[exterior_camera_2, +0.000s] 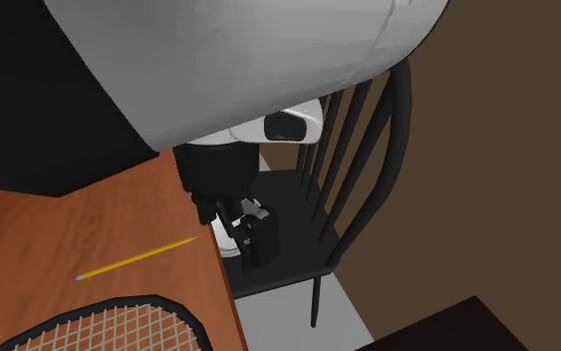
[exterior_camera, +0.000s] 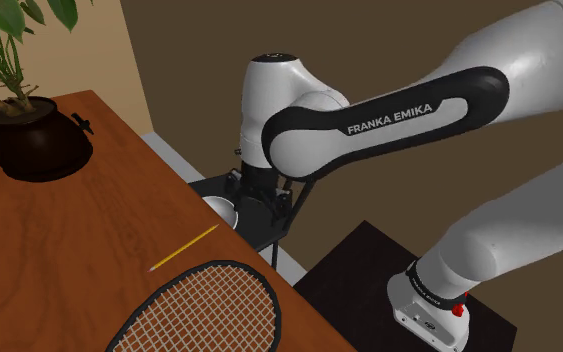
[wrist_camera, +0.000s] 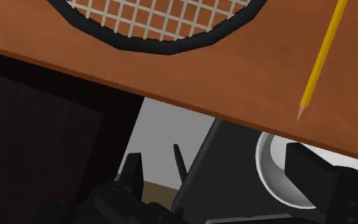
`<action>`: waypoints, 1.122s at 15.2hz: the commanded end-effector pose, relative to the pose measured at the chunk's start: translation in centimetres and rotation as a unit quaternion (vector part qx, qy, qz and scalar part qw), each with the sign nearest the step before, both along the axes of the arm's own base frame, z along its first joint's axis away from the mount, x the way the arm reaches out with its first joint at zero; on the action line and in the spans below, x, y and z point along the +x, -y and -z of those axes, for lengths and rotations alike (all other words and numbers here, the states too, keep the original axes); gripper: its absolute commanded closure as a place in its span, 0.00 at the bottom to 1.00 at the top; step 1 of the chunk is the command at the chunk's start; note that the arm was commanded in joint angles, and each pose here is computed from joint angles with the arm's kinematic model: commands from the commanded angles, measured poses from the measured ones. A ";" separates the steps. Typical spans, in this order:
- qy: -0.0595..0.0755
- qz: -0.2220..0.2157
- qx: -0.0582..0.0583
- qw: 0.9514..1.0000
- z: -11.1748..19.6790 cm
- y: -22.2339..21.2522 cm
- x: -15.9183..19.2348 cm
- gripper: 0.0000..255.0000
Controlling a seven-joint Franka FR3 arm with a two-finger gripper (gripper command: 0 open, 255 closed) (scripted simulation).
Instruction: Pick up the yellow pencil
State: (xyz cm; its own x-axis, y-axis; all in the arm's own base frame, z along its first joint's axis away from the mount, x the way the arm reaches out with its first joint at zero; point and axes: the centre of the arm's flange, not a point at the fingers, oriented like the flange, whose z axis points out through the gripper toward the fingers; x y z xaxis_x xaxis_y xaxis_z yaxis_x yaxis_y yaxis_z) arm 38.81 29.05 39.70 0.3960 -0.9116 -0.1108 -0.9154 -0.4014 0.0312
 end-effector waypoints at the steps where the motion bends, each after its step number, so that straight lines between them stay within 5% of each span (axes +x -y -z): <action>1: 0.000 0.045 0.000 0.999 1.0 -1.7 2.0 0.00; 7: 0.000 0.164 -0.007 0.986 4.3 -5.2 8.0 0.00; 17: 0.000 0.169 -0.008 0.986 8.4 -5.3 8.2 0.00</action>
